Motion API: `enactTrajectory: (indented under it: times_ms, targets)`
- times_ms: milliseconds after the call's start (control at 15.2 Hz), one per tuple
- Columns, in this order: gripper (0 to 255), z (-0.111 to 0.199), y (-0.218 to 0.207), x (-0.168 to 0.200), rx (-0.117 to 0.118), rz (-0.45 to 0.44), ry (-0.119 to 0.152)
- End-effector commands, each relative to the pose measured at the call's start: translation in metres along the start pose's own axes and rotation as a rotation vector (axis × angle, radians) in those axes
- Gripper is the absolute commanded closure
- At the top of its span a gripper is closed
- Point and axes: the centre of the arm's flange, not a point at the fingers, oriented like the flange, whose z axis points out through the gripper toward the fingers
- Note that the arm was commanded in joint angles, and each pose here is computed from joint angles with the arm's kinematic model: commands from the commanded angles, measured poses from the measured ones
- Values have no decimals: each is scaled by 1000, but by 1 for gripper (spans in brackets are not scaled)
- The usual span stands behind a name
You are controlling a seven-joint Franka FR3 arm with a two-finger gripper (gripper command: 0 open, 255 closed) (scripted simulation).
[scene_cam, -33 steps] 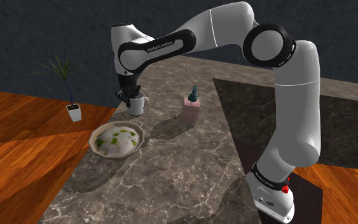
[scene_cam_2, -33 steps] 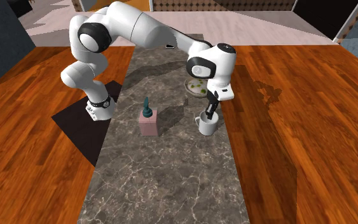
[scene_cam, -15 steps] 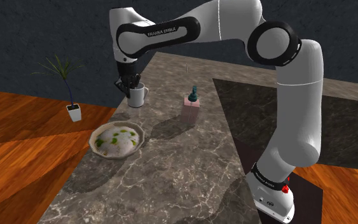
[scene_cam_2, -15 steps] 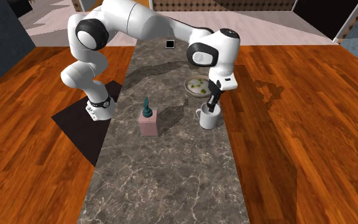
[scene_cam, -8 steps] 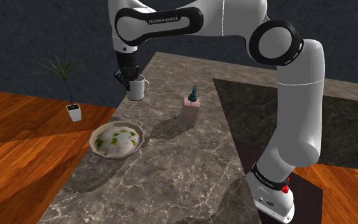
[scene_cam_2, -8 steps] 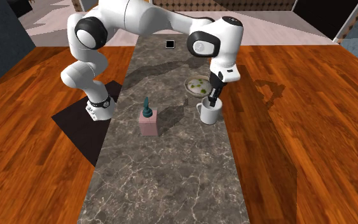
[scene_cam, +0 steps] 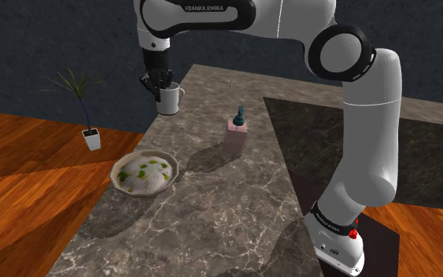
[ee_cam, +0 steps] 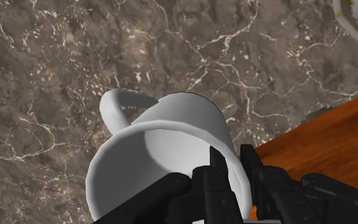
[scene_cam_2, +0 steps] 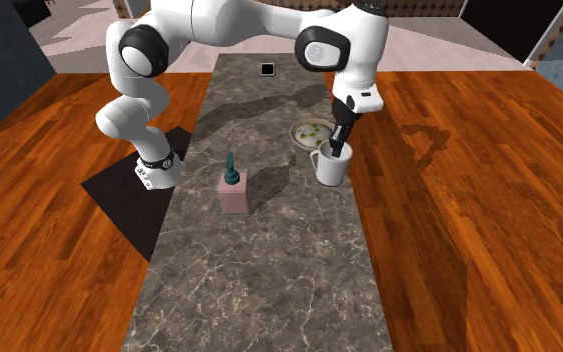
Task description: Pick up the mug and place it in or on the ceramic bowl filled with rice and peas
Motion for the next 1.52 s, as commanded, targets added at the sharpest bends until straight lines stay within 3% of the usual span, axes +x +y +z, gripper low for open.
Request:
enactTrajectory:
  times_ms: [0,396,1452]
  targets:
    - [255,-11,1,0,0,0,0]
    - [255,-40,3,0,0,0,0]
    - [255,-69,-166,-124,0,0,0]
